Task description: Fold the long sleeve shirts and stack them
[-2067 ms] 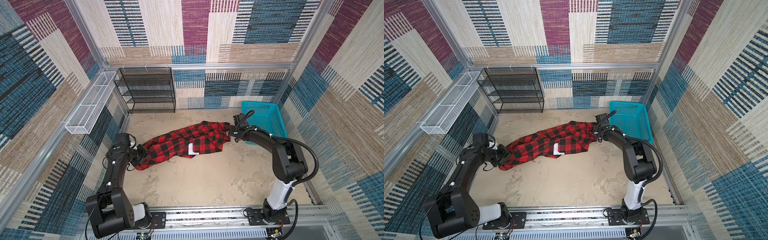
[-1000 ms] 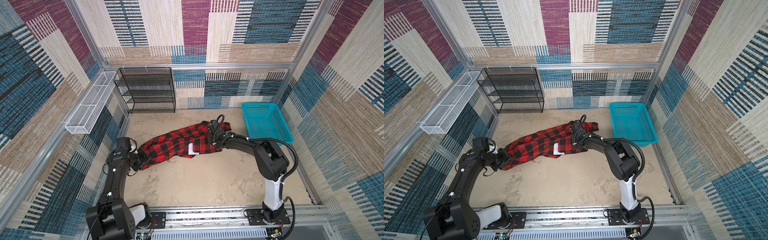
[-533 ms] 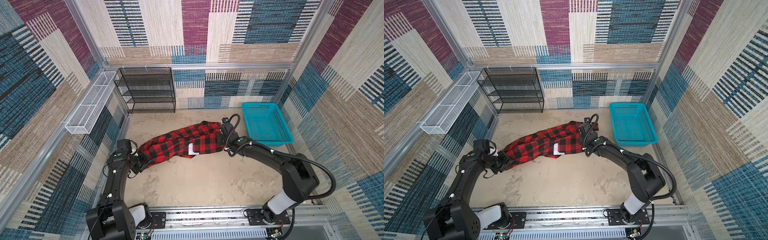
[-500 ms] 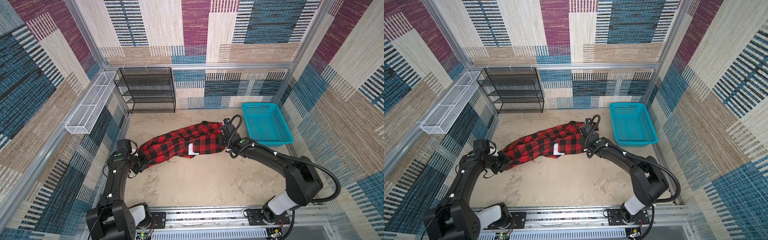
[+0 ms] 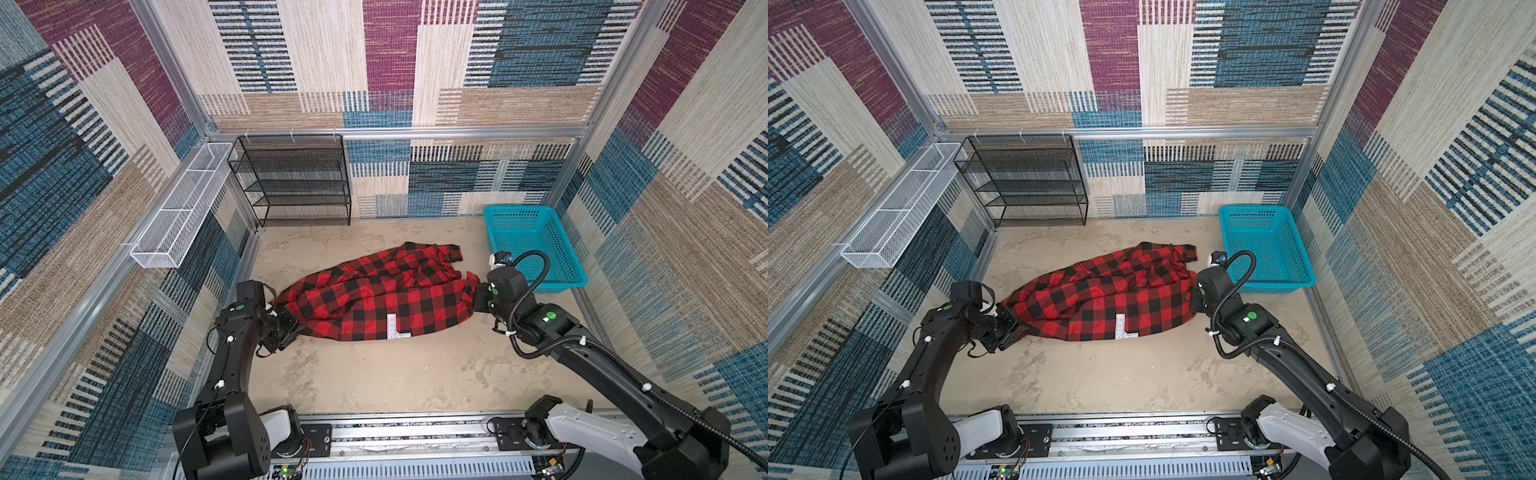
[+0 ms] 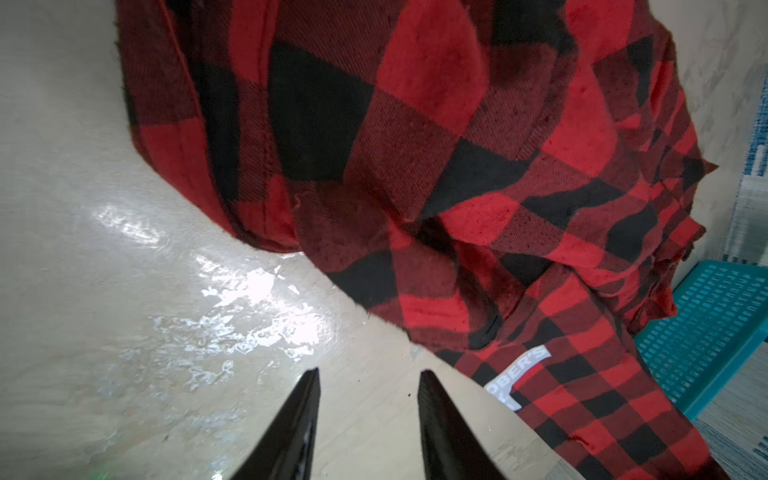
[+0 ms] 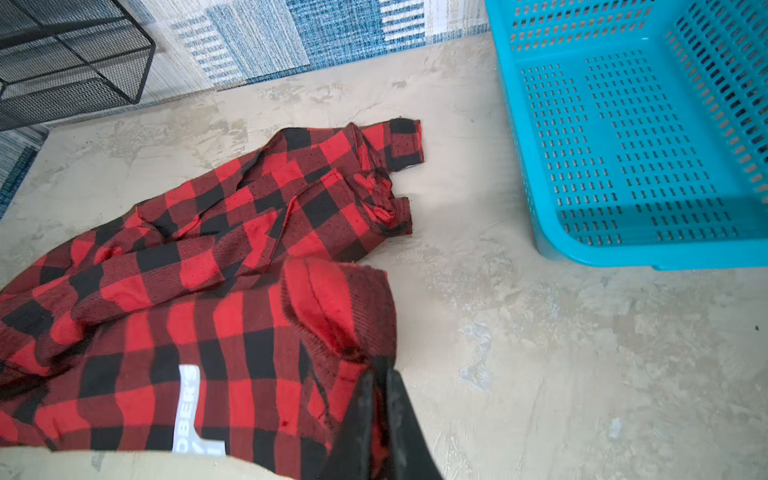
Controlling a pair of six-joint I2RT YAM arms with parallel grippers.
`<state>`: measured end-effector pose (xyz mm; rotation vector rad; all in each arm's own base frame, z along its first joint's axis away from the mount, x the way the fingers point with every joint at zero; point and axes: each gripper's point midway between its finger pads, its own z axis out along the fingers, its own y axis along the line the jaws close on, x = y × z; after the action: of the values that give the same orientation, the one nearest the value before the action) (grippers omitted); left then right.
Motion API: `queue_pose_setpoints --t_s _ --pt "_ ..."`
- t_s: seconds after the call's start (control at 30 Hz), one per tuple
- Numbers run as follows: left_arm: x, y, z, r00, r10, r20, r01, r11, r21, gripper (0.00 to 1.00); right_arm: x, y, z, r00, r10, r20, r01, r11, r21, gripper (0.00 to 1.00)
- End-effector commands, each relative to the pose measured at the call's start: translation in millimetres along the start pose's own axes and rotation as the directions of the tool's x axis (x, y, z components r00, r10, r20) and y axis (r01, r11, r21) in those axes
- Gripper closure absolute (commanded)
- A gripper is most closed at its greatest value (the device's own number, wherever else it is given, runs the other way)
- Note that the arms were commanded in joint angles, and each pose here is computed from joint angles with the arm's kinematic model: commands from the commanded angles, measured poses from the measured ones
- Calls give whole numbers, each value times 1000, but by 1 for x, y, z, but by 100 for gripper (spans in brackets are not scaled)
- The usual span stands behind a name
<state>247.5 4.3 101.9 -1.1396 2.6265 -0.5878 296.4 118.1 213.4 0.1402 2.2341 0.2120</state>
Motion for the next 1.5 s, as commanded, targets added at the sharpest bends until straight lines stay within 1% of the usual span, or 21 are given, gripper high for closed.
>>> queue_pose_setpoints --t_s 0.0,0.07,0.17,0.23,0.3,0.4,0.5,0.67,0.8,0.97,1.1,1.33,1.47 --pt "11 3 -10 1000 -12 -12 12 1000 -10 54 11 3 0 999 8 -50 -9 1000 -24 89" --pt "21 5 -16 1000 -25 -8 25 1000 8 53 16 5 6 998 3 -62 -5 1000 -30 90" --pt "39 7 -14 997 -80 -21 81 995 59 51 17 11 12 998 -3 -69 0 999 -51 90" --pt "49 9 -6 992 -120 -33 123 988 95 49 12 17 11 998 -6 -59 2 997 -76 90" --pt "55 10 3 988 -152 -21 153 980 130 47 6 21 9 998 -19 -51 15 996 -89 90" --pt "56 8 16 986 -166 2 163 973 165 45 0 24 8 998 -45 -46 41 995 -92 90" --pt "54 0 26 989 -142 38 132 972 196 44 0 27 12 996 -70 -52 65 993 -99 90" --pt "52 -10 43 987 -96 129 62 967 246 41 -3 36 17 996 -78 -49 72 989 -128 90" --pt "43 -14 50 971 -81 226 14 958 286 39 -6 40 19 995 -88 -47 81 987 -142 90" --pt "35 -21 55 952 -64 299 -38 946 321 36 -10 44 19 994 -103 -43 96 984 -147 90" --pt "28 -30 58 934 -50 354 -85 931 355 36 -13 46 20 993 -108 -44 100 984 -149 90" --pt "30 -44 66 925 -8 379 -146 915 376 37 -14 48 26 992 -118 -53 109 983 -149 90" --pt "33 -56 70 924 5 382 -168 904 394 40 -15 50 28 991 -119 -57 109 982 -153 90"
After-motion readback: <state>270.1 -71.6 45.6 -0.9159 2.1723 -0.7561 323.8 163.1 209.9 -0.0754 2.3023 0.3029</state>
